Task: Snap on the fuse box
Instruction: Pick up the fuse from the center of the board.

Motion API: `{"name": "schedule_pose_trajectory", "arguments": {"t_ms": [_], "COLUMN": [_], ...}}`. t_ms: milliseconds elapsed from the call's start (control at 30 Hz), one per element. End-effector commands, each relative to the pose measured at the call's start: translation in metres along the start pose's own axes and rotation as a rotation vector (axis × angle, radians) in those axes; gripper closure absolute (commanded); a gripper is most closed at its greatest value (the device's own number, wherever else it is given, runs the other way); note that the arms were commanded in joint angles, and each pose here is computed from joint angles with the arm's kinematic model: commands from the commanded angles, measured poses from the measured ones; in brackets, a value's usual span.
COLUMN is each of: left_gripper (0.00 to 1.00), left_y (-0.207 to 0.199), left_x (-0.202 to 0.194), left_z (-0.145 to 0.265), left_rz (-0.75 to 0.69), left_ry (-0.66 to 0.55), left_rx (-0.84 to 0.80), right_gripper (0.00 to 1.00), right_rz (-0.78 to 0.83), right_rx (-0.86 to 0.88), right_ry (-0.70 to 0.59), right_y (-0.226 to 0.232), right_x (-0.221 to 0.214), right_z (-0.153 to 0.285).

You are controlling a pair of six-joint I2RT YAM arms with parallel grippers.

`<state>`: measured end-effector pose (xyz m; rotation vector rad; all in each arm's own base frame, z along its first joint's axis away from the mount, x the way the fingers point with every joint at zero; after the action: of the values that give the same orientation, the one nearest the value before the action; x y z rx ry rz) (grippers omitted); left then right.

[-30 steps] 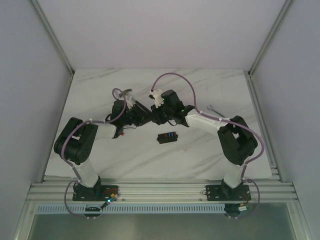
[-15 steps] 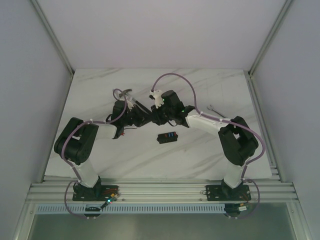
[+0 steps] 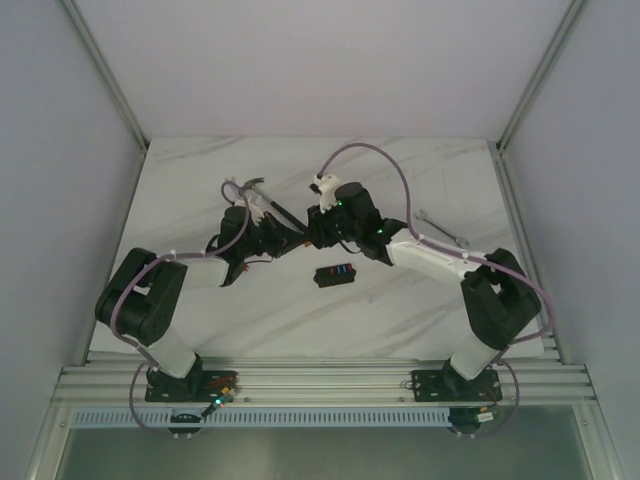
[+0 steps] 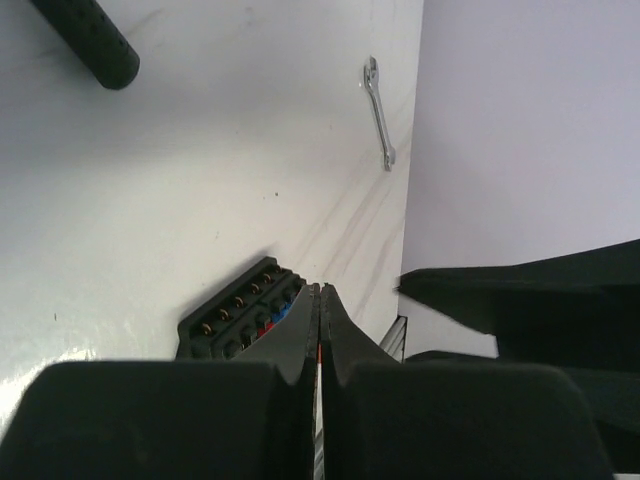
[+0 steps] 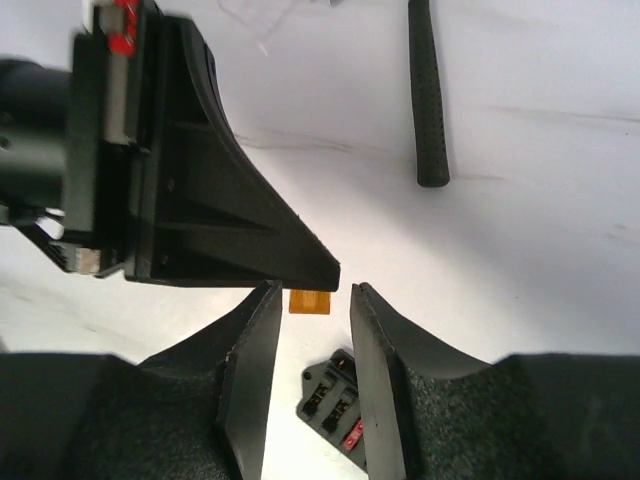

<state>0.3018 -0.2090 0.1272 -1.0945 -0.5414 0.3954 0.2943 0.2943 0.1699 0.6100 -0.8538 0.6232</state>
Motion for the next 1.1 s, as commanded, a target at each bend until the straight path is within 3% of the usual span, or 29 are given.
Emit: {"name": "schedule_pose_trajectory", "arguments": {"t_ms": [0,367,633,800,1067], "left_gripper": [1.00,1.00,1.00,1.00,1.00], "left_y": [-0.017,-0.084,-0.132,-0.145,-0.159], "left_x": [0.000,-0.002,-0.003,-0.007,-0.016], "left_z": [0.011,0.061,0.101,0.114,0.120], "left_rz": [-0.009,-0.120,-0.164,-0.161,-0.146], "left_ry": [-0.053,-0.285,-0.444,-0.488,-0.494], "left_rx": [-0.075,-0.293,-0.453,-0.507,-0.579], "right_gripper": [0.58,0.51,0.49,0.50,0.51], "right_rz": [-0.074,-0.426,-0.554,-0.557,-0.518], "right_rx": [-0.011,0.194,0.379,0.497,0.594], "right_ry": [-0.206,-0.557,-0.610,-0.718,-0.749], "right_y": [0.010,0.039,0.058,0.068,0.079], "right_x": [0.032,0.044,0.049,0.059,0.070], "right_z": [0.024,0.075,0.094,0.115,0.123]}}
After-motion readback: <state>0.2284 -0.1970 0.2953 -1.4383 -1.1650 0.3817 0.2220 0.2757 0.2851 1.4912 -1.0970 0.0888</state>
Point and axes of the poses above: each gripper's point midway between its finger pads, its own z axis back along the fingers, its own y axis along the line the jaws close on, x = y × z, the point moved 7 cm from there along z, back along the fingers, and after that the axes turned 1 degree about -z, right-handed, at the moved point
